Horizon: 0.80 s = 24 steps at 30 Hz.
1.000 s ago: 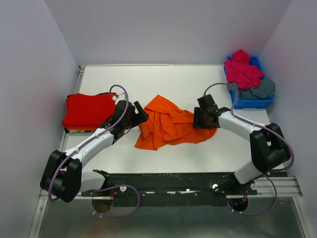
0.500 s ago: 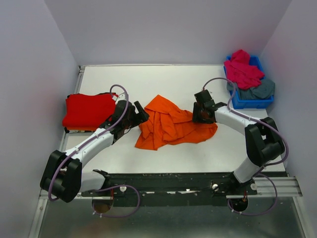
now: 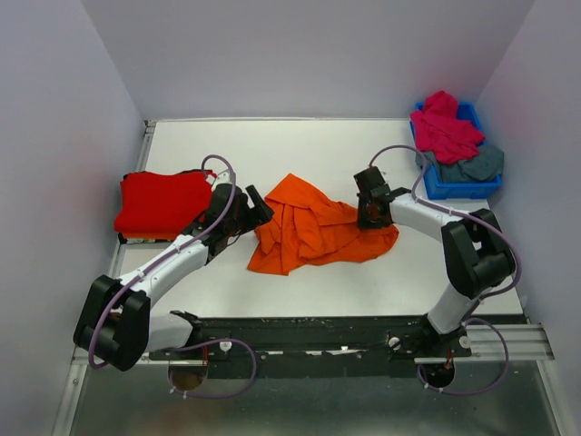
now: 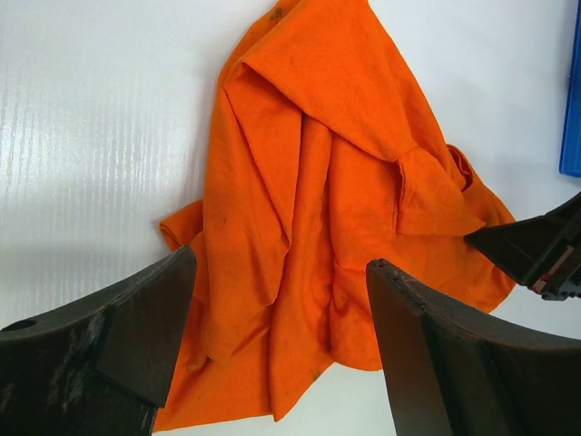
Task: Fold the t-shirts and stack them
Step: Flatten out the tshirt
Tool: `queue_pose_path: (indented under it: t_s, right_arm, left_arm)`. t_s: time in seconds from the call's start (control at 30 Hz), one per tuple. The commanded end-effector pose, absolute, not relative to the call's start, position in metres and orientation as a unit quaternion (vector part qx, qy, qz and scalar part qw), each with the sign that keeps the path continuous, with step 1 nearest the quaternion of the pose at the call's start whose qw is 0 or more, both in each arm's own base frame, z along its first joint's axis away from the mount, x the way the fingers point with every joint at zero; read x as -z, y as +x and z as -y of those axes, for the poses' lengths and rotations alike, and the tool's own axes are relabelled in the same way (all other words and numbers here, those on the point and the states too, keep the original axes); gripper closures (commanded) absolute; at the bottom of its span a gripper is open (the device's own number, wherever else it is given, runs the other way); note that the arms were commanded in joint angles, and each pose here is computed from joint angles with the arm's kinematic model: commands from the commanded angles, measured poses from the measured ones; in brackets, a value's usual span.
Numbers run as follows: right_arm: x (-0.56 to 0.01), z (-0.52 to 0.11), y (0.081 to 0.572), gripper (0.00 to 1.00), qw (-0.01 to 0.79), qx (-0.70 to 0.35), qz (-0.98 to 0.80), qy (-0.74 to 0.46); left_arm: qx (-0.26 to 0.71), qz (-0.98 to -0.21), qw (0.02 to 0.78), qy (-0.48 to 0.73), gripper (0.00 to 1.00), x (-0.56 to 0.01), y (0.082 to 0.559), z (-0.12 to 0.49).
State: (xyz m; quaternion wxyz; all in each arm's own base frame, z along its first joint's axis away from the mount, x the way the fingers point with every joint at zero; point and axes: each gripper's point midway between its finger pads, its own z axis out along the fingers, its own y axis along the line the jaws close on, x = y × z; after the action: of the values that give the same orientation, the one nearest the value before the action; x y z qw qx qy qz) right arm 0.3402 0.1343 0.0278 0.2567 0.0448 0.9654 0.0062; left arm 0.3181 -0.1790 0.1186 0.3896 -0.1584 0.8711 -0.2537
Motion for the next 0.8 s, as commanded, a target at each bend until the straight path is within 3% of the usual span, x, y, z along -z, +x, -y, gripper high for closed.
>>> queue_pose_path:
  t_s: [0.0, 0.1, 0.33, 0.63, 0.77]
  right_arm:
    - [-0.04, -0.141, 0.346, 0.81, 0.271, -0.028, -0.961, 0.039]
    - [-0.062, -0.137, 0.344, 0.99, 0.298, -0.034, -0.953, 0.043]
    - [-0.142, -0.124, 0.335, 0.99, 0.376, -0.051, -0.923, 0.056]
    - [-0.286, -0.074, 0.322, 0.99, 0.511, -0.063, -0.851, 0.102]
    - [-0.318, -0.053, 0.321, 0.99, 0.529, -0.047, -0.839, 0.119]
  left_arm:
    - [0.266, -0.866, 0.399, -0.141, 0.1, -0.129, 0.319, 0.184]
    - [0.265, -0.867, 0.399, -0.14, 0.1, -0.128, 0.319, 0.184]
    - [0.27, -0.87, 0.39, -0.131, 0.1, -0.123, 0.32, 0.19]
    - [0.256, -0.886, 0.37, -0.111, 0.12, -0.109, 0.319, 0.204]
    - [0.244, -0.893, 0.363, -0.103, 0.15, -0.101, 0.312, 0.205]
